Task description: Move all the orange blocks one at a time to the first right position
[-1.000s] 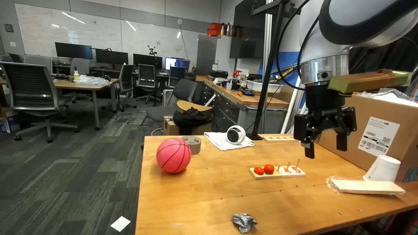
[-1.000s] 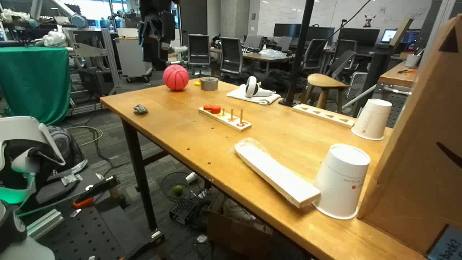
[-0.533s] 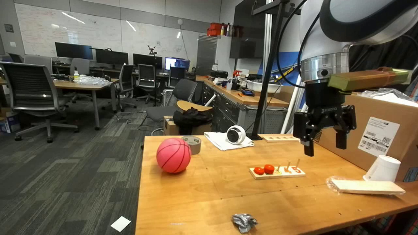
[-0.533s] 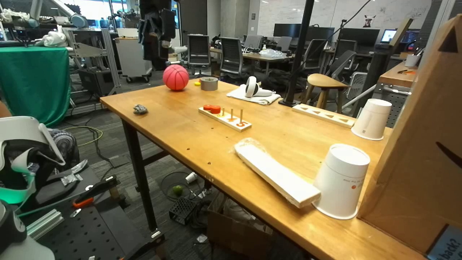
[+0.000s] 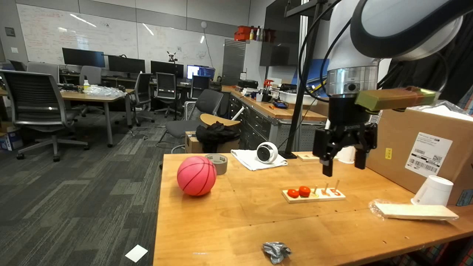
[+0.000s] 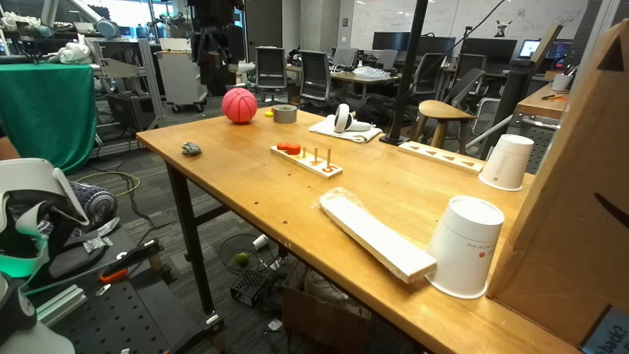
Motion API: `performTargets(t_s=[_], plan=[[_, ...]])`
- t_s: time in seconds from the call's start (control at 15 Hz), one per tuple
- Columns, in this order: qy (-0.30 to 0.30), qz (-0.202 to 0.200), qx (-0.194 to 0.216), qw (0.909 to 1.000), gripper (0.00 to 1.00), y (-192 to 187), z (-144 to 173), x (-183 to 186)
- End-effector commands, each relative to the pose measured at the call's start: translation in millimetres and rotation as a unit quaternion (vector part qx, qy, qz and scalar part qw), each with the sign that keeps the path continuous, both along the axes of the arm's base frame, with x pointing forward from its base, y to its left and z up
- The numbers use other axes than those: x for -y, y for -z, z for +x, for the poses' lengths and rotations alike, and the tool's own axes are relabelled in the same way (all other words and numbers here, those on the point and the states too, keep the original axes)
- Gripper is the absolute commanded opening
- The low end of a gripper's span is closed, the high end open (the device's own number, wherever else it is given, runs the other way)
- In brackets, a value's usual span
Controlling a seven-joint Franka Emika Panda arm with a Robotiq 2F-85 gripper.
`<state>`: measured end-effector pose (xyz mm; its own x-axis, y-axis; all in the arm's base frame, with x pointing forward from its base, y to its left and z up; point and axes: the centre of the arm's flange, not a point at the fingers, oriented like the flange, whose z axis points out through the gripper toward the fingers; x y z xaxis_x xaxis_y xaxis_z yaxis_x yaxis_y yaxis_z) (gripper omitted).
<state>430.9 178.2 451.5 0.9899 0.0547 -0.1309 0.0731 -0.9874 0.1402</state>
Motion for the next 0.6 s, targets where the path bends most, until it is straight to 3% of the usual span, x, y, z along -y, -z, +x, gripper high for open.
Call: performTargets(t_s=[0.0, 0.27, 0.53], plan=[[-0.08, 0.041, 0.039, 0.9951, 1.0, 4.1, 30.5, -9.6], [-0.184, 0.058, 0.05, 0.9799, 1.0, 14.5, 62.6, 12.0], [-0.283, 0.079, 0.039, 0.9552, 1.0, 26.3, 101.1, 38.6]])
